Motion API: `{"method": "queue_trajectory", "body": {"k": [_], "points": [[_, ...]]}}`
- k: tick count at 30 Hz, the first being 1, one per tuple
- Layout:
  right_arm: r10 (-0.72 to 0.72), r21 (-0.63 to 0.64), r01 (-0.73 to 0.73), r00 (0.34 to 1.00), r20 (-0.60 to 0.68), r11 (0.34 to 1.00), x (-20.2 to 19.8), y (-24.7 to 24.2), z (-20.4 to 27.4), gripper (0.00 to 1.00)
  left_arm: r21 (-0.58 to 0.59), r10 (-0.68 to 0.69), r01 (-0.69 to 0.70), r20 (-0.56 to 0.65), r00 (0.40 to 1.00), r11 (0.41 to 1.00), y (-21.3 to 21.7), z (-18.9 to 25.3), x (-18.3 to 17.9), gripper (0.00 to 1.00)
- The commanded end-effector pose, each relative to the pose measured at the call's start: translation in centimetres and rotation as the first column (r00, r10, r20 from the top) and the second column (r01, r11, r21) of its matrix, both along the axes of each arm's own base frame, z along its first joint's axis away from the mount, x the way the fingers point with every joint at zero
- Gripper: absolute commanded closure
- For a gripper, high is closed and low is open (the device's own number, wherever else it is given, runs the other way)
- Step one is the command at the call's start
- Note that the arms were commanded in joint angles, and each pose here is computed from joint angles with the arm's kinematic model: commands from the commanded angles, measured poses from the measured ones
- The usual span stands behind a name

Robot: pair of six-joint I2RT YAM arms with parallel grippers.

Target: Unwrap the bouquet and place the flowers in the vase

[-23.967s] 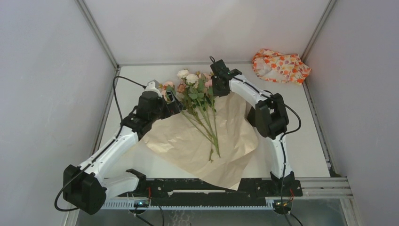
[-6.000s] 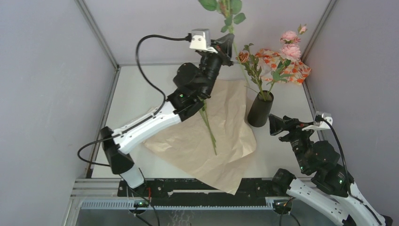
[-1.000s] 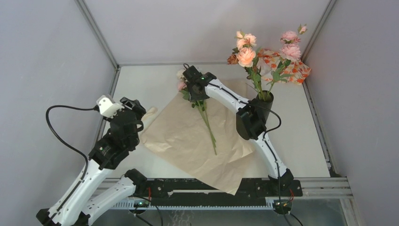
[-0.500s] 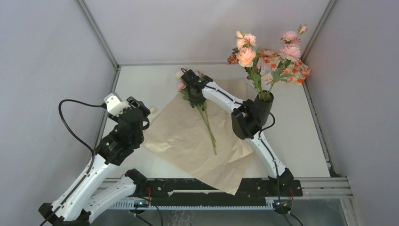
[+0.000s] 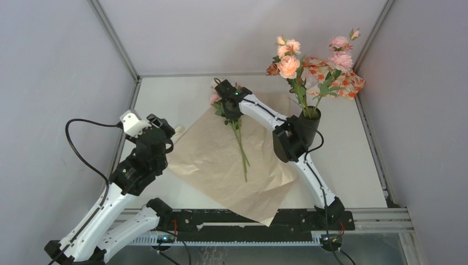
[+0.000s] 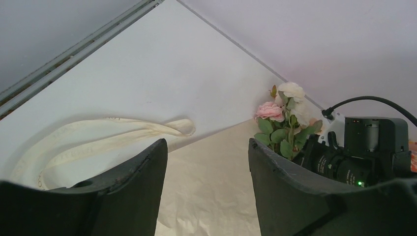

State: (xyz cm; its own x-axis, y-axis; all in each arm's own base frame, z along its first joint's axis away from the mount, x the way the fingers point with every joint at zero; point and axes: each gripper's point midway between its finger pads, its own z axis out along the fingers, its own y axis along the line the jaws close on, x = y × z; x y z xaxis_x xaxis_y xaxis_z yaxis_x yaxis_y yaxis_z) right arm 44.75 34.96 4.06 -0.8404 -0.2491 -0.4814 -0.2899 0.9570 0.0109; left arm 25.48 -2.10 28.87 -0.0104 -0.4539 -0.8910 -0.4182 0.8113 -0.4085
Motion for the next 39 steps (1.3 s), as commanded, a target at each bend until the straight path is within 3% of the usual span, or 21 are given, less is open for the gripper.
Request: {"method": "queue_trajectory", "body": {"k": [1,12,18,21,24,26,30,36,39], "points": [[0.035,0.057,-0.045,0.986,0.161,0.997,0.7,1.9,7.0,1.00,0.000,0.002,-0.002,0.017,1.000,1.000,0.2,0.1,-0.1,0.34],[0.066,0.104,-0.110,0.932,0.355,0.989,-1.7,1.4,18.0,1.00,-0.011,0.004,-0.003,0.026,1.000,1.000,0.4,0.2,-0.4,0.34],[0.030,0.186,-0.144,0.860,0.510,0.972,-4.2,-0.8,28.1,1.00,-0.017,-0.004,0.004,0.028,1.000,1.000,0.5,0.2,-0.6,0.33],[-0.031,0.247,-0.175,0.755,0.656,0.953,-6.7,-3.5,35.6,1.00,-0.023,-0.019,0.020,0.023,1.000,1.000,0.1,0.1,-0.5,0.33],[-0.102,0.287,-0.227,0.593,0.799,0.931,-10.0,-6.3,42.0,1.00,-0.032,-0.040,0.040,0.014,0.999,0.999,-0.5,-0.1,-0.2,0.33],[-0.148,0.308,-0.248,0.506,0.850,0.919,-12.1,-8.5,45.2,1.00,-0.037,-0.053,0.053,0.008,0.999,0.998,-0.9,-0.3,0.0,0.33],[-0.236,0.375,-0.304,0.408,0.882,0.876,-16.1,-12.8,50.5,1.00,-0.051,-0.087,0.087,0.001,0.996,0.995,-1.8,-0.4,0.5,0.33],[-0.346,0.381,-0.132,0.225,0.911,0.915,-18.7,-21.2,53.9,1.00,-0.067,-0.165,0.164,-0.015,0.986,0.984,-4.0,-0.7,1.6,0.33],[-0.371,0.375,0.013,0.180,0.911,0.927,-18.2,-24.8,53.3,1.00,-0.076,-0.217,0.215,-0.029,0.976,0.974,-5.5,-0.7,2.4,0.34]]}}
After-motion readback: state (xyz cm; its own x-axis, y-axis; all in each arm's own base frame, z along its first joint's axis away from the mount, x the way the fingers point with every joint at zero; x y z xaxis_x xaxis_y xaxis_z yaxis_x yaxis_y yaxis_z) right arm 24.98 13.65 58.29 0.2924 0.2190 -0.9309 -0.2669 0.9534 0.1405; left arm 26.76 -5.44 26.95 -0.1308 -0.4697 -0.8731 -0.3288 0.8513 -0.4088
